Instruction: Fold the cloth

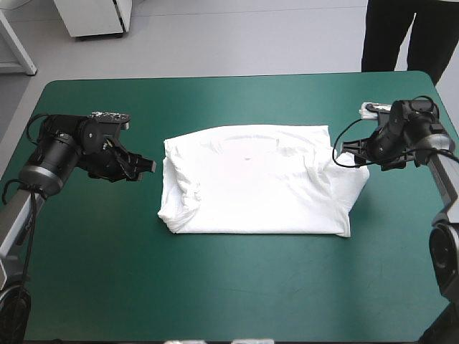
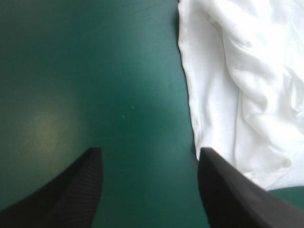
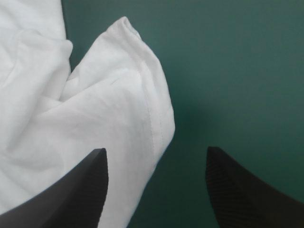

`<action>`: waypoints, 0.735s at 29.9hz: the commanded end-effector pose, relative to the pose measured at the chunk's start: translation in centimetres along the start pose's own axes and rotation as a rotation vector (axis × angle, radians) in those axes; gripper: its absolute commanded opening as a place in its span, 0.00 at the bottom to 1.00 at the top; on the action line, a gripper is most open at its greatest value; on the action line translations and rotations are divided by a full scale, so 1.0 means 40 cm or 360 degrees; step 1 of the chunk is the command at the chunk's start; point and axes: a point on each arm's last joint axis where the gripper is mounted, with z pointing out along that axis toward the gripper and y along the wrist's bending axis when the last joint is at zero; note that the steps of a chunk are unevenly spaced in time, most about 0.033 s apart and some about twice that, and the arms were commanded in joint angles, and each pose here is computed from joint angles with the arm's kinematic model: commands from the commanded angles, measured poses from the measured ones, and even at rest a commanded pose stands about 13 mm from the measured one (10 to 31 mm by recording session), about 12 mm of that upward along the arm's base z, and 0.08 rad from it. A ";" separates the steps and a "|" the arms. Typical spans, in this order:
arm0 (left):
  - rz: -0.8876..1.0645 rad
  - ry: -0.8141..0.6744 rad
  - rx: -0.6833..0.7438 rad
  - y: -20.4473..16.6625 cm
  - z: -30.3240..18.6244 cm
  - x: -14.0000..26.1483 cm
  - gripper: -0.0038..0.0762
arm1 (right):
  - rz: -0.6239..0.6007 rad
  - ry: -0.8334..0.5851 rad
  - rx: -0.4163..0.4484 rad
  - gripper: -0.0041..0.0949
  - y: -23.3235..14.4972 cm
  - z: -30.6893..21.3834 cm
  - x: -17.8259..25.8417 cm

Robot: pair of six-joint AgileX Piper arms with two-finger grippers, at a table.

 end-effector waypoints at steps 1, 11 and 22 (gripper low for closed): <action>-0.0013 -0.0145 0.0024 -0.004 -0.057 -0.008 0.59 | -0.0006 -0.0095 0.0000 0.62 -0.005 -0.001 -0.040; -0.0005 -0.0161 0.0024 -0.004 -0.058 -0.010 0.52 | 0.0023 0.0029 0.0013 0.61 -0.005 0.111 -0.058; -0.0005 -0.0167 0.0024 -0.004 -0.058 -0.011 0.50 | 0.0051 0.0096 0.0016 0.02 -0.005 0.132 -0.052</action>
